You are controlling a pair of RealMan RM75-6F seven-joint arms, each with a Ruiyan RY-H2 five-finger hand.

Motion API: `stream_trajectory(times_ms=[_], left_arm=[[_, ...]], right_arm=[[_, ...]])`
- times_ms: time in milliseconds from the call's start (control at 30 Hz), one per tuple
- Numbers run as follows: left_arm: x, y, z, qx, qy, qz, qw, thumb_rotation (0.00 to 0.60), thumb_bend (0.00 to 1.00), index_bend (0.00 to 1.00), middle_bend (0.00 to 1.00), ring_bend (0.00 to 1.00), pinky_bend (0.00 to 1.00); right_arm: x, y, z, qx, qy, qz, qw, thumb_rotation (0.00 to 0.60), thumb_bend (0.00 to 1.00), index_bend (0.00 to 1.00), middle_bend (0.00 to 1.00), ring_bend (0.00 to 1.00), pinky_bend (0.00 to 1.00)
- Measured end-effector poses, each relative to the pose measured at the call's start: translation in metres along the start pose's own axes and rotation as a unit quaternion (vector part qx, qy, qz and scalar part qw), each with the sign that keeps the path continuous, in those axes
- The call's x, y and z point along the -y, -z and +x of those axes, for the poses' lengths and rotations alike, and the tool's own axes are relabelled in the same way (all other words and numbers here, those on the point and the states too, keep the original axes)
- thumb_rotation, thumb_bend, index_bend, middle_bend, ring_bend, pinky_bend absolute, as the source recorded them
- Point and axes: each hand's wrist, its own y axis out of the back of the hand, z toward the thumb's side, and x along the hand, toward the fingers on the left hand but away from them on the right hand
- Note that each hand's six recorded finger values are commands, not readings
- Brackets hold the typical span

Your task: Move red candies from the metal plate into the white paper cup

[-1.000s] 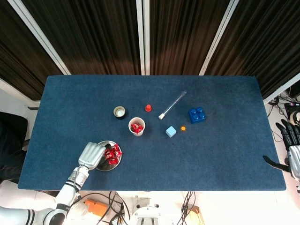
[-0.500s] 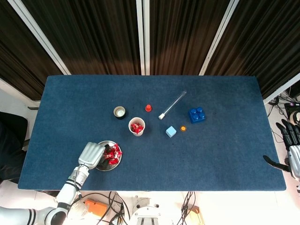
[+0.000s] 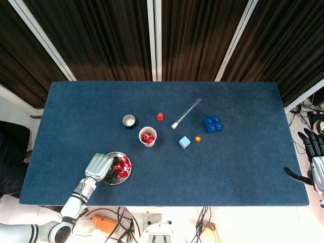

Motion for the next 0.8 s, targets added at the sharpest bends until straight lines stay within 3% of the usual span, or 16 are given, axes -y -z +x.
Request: stream_trajectory(times_ms=[167, 433, 600, 800], left_arm=[[-0.024, -0.003, -0.004, 0.007, -0.030, -0.023, 0.9993, 0.600, 0.35, 0.57, 0.92, 0.83, 0.83], [-0.101, -0.028, 0.019, 0.048, -0.106, -0.050, 0.9919, 0.600, 0.35, 0.57, 0.92, 0.83, 0.83], [-0.130, -0.051, 0.048, 0.069, -0.106, -0.046, 0.9909, 0.600, 0.35, 0.57, 0.92, 0.83, 0.83], [-0.139, -0.071, 0.082, 0.066, -0.078, -0.030, 0.9944, 0.600, 0.35, 0.57, 0.92, 0.83, 0.83]], right_arm=[[0.000, -0.001, 0.000, -0.002, 0.001, 0.001, 1.0000, 0.600, 0.28, 0.00, 0.03, 0.00, 0.00], [-0.002, -0.003, 0.001, -0.004, 0.003, 0.001, 1.0000, 0.600, 0.28, 0.00, 0.03, 0.00, 0.00], [-0.002, 0.000, 0.005, 0.002, 0.004, 0.001, 1.0000, 0.600, 0.28, 0.00, 0.03, 0.00, 0.00], [-0.004, 0.004, 0.008, 0.010, 0.006, 0.002, 0.9999, 0.600, 0.28, 0.00, 0.03, 0.00, 0.00]])
